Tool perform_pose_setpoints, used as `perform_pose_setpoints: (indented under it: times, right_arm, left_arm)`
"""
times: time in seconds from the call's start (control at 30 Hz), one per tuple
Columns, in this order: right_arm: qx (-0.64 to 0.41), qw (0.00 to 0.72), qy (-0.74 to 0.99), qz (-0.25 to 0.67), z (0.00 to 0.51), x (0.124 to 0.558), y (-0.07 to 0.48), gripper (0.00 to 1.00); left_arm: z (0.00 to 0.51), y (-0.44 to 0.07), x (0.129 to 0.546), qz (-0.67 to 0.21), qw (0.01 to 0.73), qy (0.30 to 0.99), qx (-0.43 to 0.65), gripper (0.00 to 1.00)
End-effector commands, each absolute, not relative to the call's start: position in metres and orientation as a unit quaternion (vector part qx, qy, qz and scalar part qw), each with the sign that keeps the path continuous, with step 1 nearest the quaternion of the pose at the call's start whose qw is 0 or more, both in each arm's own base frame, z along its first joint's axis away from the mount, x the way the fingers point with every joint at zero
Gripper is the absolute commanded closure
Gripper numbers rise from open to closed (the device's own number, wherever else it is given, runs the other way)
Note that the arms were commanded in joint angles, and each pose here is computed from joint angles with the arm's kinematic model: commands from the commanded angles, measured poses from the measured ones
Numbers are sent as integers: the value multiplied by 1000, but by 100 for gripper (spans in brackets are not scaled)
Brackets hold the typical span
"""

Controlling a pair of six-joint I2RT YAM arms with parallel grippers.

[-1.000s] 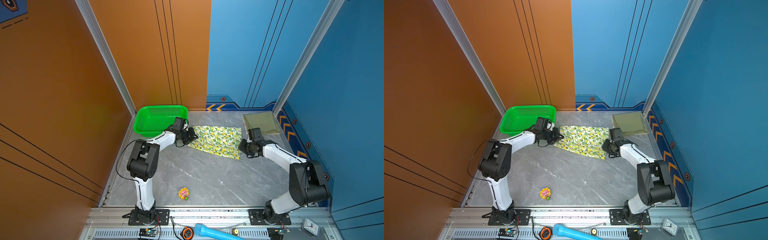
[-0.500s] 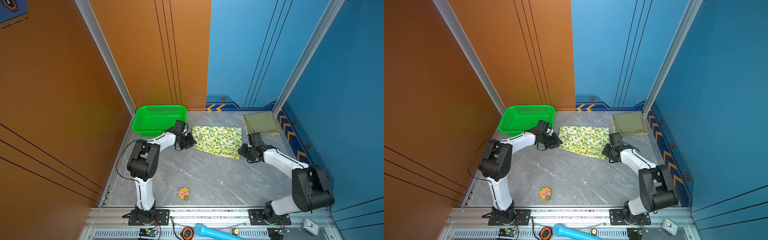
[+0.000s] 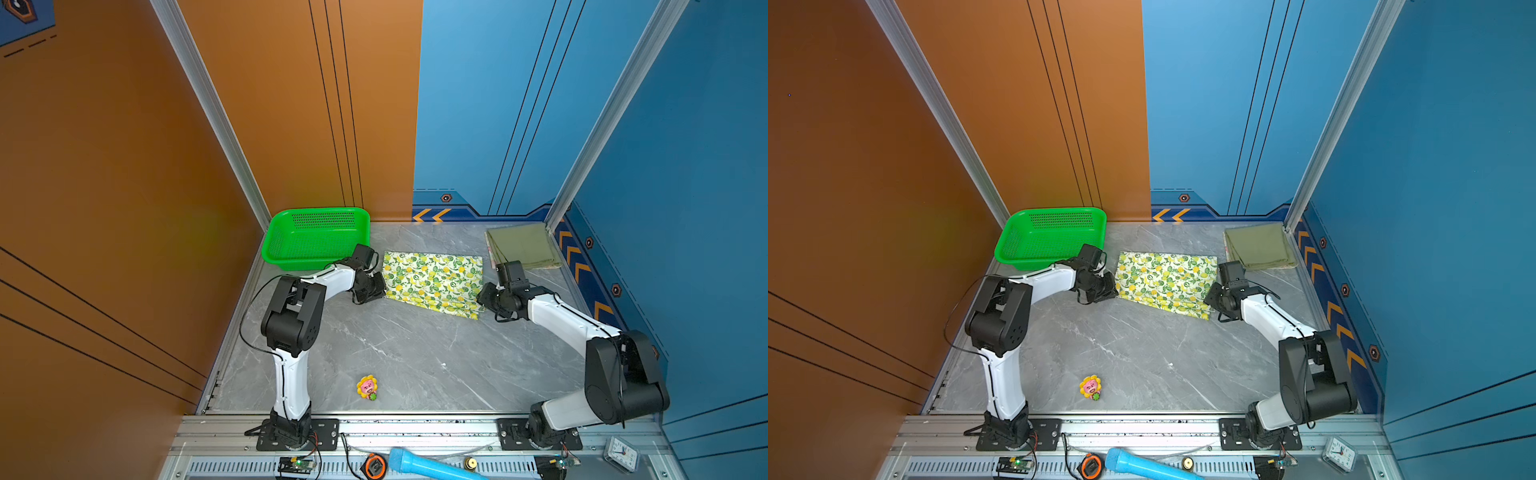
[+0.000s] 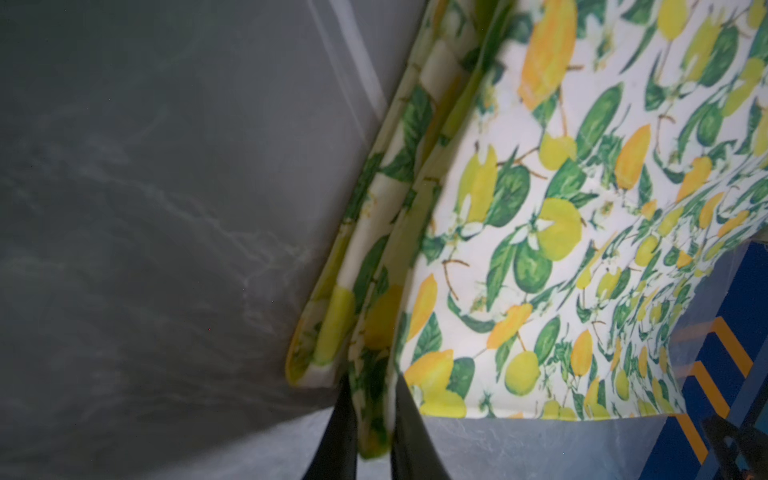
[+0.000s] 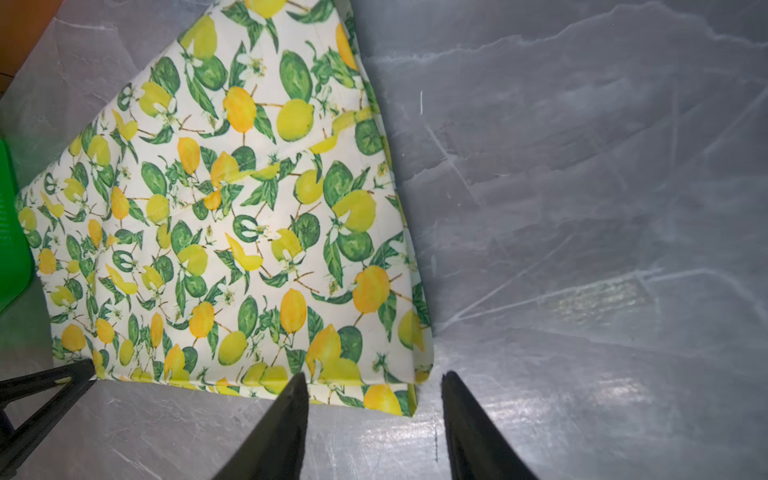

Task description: Fold and stack the skirts

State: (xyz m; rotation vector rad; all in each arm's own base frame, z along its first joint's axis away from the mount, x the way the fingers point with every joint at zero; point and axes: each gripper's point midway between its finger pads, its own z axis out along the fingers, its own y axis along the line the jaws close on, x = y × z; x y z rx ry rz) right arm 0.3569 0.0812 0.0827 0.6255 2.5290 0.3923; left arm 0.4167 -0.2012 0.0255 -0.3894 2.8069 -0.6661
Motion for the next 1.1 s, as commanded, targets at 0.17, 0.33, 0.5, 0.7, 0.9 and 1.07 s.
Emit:
perform_pose_setpoints:
  times: [0.17, 0.33, 0.5, 0.7, 0.9, 1.07]
  right_arm:
    - [205, 258, 934, 133, 101, 350, 80, 46]
    - [201, 254, 937, 131, 99, 343, 79, 46]
    - [196, 257, 938, 128, 99, 337, 77, 46]
    - [188, 248, 942, 123, 95, 326, 76, 46]
    - [205, 233, 944, 116, 81, 312, 69, 46]
    - [242, 205, 939, 132, 65, 312, 70, 47]
  left_arm:
    - [-3, -182, 386, -132, 94, 980, -116, 100]
    - [-8, -185, 359, -119, 80, 984, -108, 100]
    - [-7, -192, 329, -110, 73, 987, -97, 100]
    - [-3, -194, 283, -106, 61, 988, -92, 100]
    - [5, -195, 253, -110, 66, 987, -93, 100]
    - [9, -196, 257, -115, 72, 987, -91, 100]
